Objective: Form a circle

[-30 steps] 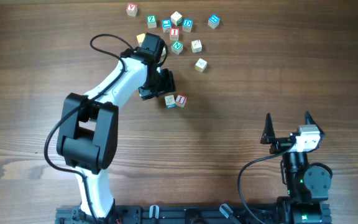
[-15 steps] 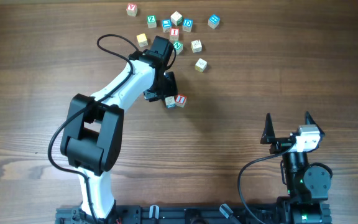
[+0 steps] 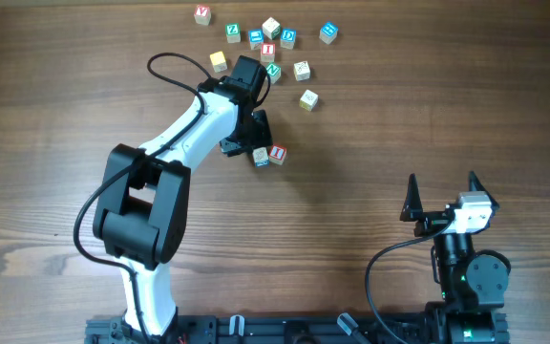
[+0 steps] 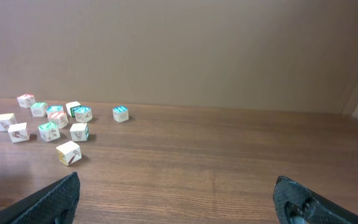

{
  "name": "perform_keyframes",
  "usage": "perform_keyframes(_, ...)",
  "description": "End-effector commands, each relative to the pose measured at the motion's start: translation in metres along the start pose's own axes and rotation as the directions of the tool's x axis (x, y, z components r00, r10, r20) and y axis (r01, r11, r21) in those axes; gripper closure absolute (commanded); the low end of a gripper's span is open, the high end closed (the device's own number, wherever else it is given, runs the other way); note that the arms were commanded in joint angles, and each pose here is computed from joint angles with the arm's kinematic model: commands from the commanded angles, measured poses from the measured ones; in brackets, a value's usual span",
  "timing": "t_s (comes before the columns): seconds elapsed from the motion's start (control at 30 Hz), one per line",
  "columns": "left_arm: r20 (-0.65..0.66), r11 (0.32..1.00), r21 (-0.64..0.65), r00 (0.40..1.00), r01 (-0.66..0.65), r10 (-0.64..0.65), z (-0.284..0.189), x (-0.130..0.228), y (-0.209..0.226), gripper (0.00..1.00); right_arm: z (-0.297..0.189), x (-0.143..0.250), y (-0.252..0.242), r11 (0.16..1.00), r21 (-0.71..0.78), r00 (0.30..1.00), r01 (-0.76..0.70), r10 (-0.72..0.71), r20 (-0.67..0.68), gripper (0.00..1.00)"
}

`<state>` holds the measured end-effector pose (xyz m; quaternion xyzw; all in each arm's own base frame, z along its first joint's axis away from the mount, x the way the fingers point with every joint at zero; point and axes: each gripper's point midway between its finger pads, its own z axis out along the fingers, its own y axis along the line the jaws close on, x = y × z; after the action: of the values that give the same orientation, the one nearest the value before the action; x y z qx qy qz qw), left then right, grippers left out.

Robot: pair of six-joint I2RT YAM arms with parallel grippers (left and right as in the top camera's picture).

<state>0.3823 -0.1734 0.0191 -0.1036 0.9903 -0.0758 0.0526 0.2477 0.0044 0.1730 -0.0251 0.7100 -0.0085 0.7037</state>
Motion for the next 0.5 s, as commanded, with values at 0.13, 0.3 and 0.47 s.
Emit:
perform_keyframes(0.13, -0.008, 0.999, -0.031, 1.0, 0.02, -0.021, 0.0066, 0.0032, 0.0068, 0.5, -0.0003, -0.0014, -0.0019, 1.0, 0.013, 1.0, 0.005, -0.005, 0.007, 0.0)
perform_keyframes(0.3, -0.003, 0.999, -0.028, 1.0, 0.024, -0.024, 0.0067, 0.002, 0.006, 0.5, -0.0003, -0.0014, -0.0019, 1.0, 0.013, 1.0, 0.005, -0.005, 0.007, 0.0)
perform_keyframes(0.47, 0.006, 1.0, -0.02, 1.0, 0.016, -0.016, 0.0068, 0.0002, 0.0031, 0.36, -0.0003, -0.0014, -0.0019, 1.0, 0.013, 1.0, 0.005, -0.005, 0.007, 0.0)
